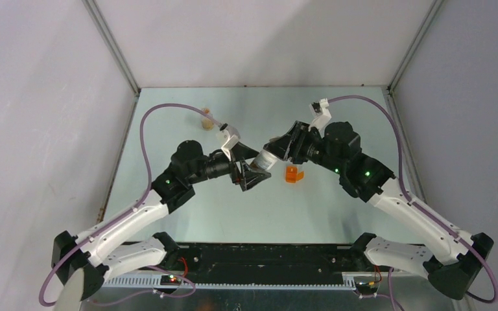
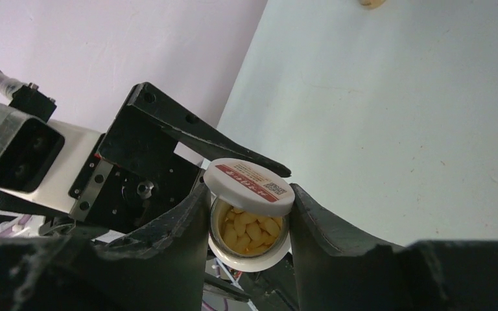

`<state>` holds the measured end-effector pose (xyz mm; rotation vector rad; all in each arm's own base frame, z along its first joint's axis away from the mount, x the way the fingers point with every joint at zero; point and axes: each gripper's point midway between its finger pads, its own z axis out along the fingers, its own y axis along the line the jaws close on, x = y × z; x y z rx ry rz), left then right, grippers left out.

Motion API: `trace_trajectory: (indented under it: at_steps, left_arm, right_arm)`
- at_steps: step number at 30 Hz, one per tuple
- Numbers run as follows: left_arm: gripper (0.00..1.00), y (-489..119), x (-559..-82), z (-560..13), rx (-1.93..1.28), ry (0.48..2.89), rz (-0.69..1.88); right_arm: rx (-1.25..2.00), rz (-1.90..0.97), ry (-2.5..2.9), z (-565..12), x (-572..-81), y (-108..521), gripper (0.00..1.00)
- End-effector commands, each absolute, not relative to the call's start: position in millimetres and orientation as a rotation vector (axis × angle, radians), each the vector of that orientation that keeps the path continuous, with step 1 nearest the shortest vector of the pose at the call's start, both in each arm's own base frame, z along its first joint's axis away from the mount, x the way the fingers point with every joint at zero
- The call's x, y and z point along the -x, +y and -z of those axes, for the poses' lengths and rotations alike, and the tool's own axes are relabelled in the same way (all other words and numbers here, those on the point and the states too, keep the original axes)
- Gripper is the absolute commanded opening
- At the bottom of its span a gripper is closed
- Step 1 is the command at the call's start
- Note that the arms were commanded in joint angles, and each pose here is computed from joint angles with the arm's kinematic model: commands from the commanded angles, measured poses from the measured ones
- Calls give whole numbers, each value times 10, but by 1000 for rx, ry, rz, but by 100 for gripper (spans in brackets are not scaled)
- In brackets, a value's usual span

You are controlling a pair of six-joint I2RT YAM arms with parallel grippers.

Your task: Sort the pills into containers

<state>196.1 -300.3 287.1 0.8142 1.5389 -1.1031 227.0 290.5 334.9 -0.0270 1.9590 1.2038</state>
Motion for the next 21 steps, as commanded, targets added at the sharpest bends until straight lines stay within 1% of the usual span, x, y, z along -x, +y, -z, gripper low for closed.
trace_trajectory:
  at_steps: [1, 3, 5, 9, 10, 12, 13, 15, 16, 17, 19, 20, 21]
  left_arm:
    - [87, -3081, -1890, -3094, -826, 1519, 1198]
    - [81, -3111, -1895, -3072, -834, 1536, 1209]
    - [77, -3122, -1912, -3039, -834, 1563, 1206]
    - [75, -3144, -1922, -2975, -839, 1599, 1213]
    - [73, -3145, -1921, -2964, -840, 1605, 1214]
    - [62, -3143, -1920, -2943, -845, 1613, 1211]
    - [54, -3140, -1921, -2929, -848, 1617, 1207]
    - [47, -3131, -1908, -2883, -873, 1636, 1193]
    - [46, -3117, -1900, -2846, -889, 1651, 1181]
    - [42, -3113, -1895, -2819, -898, 1662, 1178]
    - [32, -3112, -1878, -2767, -923, 1675, 1174]
    - [19, -3119, -1874, -2749, -938, 1674, 1174]
    - [13, -3124, -1873, -2737, -946, 1674, 1173]
  right_arm:
    - [115, -1297, 1866, -3603, -2156, 2863, 40]
    - [117, -1321, 1872, -3585, -2126, 2871, 40]
    - [107, -1337, 1876, -3573, -2119, 2878, 39]
    - [94, -1352, 1878, -3566, -2120, 2889, 38]
    - [94, -1355, 1877, -3564, -2125, 2897, 38]
    - [89, -1360, 1880, -3557, -2140, 2906, 38]
    - [91, -1364, 1883, -3552, -2140, 2914, 38]
    - [89, -1369, 1882, -3556, -2155, 2911, 38]
    - [89, -1371, 1880, -3563, -2156, 2909, 38]
    - [89, -1372, 1881, -3561, -2159, 2905, 38]
    - [87, -1371, 1883, -3554, -2169, 2898, 38]
    - [85, -1368, 1886, -3549, -2176, 2893, 38]
    - [84, -1366, 1889, -3538, -2187, 2890, 39]
